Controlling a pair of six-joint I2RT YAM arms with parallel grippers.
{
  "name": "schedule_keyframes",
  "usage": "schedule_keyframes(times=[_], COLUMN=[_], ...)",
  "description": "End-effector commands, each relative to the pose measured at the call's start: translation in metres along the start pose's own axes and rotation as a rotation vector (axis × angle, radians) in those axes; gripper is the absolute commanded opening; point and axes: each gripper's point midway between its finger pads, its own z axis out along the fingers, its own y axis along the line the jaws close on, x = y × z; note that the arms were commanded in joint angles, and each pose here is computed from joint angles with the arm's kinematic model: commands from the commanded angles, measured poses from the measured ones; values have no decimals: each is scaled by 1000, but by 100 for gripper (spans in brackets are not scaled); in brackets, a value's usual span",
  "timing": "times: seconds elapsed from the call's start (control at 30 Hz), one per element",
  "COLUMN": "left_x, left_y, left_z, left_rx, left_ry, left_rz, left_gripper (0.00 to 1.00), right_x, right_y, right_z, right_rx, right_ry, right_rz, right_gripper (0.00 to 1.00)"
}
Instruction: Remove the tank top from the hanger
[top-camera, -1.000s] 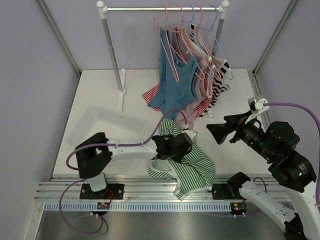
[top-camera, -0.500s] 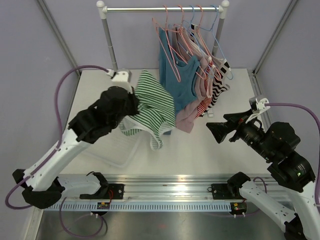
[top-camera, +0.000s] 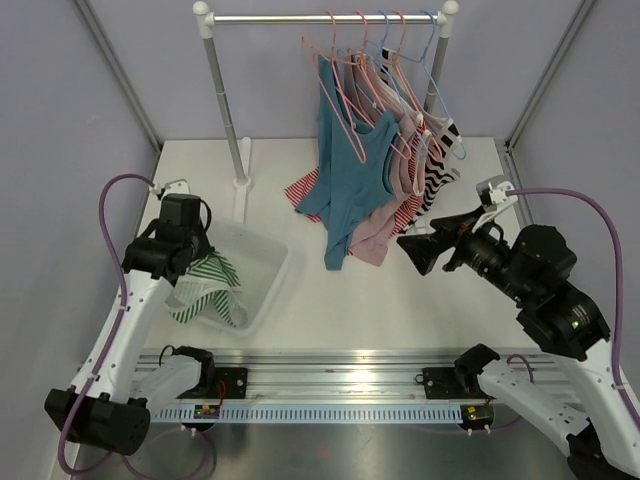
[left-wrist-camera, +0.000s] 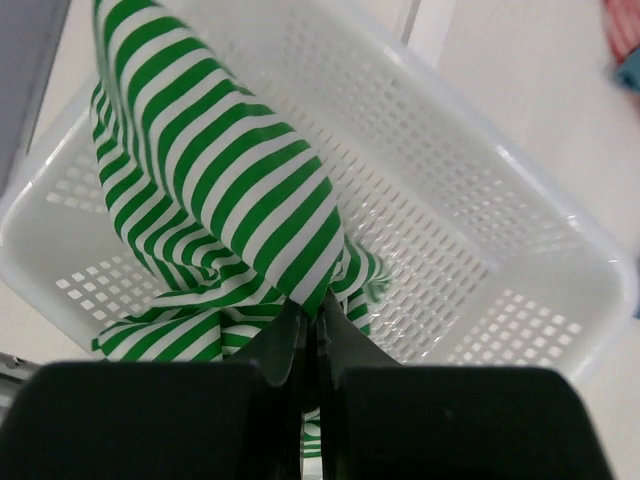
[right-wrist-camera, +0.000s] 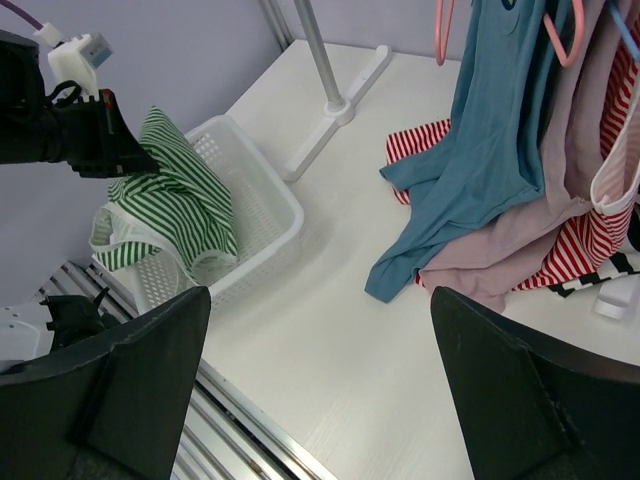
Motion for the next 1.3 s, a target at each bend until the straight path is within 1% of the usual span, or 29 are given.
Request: schedule_keyframes(times=[0.0, 0.07, 0.1, 0.13, 0.17, 0.2, 0.23, 0.3, 0.37, 0.4, 0.43, 0.5, 0.57, 0.6, 0.63, 0.67, 0.7, 0.73, 0.8, 0.83, 0.87, 0.9, 0.93, 0.97, 1.03, 1.07, 1.1, 1.2, 1.27], left_x=[8, 20, 22, 21, 20, 19, 17, 8, -3, -4, -17, -19, -24, -26, -21, -21, -21, -12, -7, 2, 5, 6, 7, 4, 3, 4, 5, 6, 8], left_y=[-2, 3, -2, -4, -7, -9, -9, -11, -17, -29, -36, -57, -59, -64, -66, -67, -72, -74, -76, -77, -77, -75, -74, -72, -71, -72, -73, -75, -75], left_z=[17, 28, 29, 29, 29, 30, 29, 23, 10, 2, -13, -36, -57, -69, -73, -89, -99, -106, -108, -103, -104, -105, -106, -106, -106, -105, -104, -102, -100], left_rx=[51, 47, 78, 91, 106, 115, 111, 120, 178, 260, 326, 489, 545, 603, 632, 678, 734, 775, 812, 819, 824, 819, 813, 795, 787, 788, 793, 799, 793], left_ry=[23, 53, 61, 58, 59, 67, 67, 47, -11, -21, -96, -130, -201, -228, -240, -289, -318, -341, -373, -364, -371, -380, -380, -394, -402, -395, -385, -373, -363], left_rz=[-9, -19, -26, -30, -29, -28, -31, -42, -50, -39, -38, -16, -20, -8, 3, 14, 26, 37, 55, 69, 76, 78, 80, 79, 83, 86, 88, 95, 93], left_gripper=[0, 0, 2, 9, 23, 82, 99, 99, 99, 99, 99, 99, 99, 99, 99, 99, 99, 99, 99, 99, 99, 99, 99, 99, 99, 99, 99, 99, 99], right_x=[-7, -7, -8, -10, -10, -12, -15, -20, -32, -39, -47, -58, -69, -62, -83, -88, -77, -100, -102, -109, -113, -99, -120, -123, -125, -124, -123, -115, -115], right_y=[8, 6, 6, 5, 5, 4, 1, -6, -12, -21, -25, -35, -38, -51, -50, -55, -69, -70, -74, -76, -81, -97, -95, -102, -116, -113, -119, -123, -125], right_z=[13, 22, 26, 32, 36, 39, 46, 53, 65, 69, 77, 85, 100, 116, 117, 124, 142, 143, 157, 173, 179, 194, 194, 198, 214, 220, 230, 249, 258], right_rx=[-49, -38, -34, -31, -27, -17, -2, 44, 85, 137, 166, 221, 239, 294, 309, 332, 378, 390, 379, 373, 375, 402, 402, 417, 412, 365, 352, 314, 300], right_ry=[-23, -4, 3, 14, 21, 21, 28, 26, 10, -9, -23, -38, -33, 10, -25, -18, 44, 7, 35, 39, 46, 108, 67, 78, 97, 110, 123, 152, 147], right_rz=[-4, 1, 2, 2, 6, 7, 8, 15, 12, 6, 1, -30, -64, -94, -108, -138, -155, -170, -185, -196, -211, -216, -223, -257, -270, -276, -275, -311, -347], right_gripper=[100, 99, 100, 99, 99, 99, 99, 99, 99, 99, 99, 99, 100, 100, 99, 98, 96, 91, 86, 78, 74, 71, 70, 70, 69, 68, 66, 64, 63])
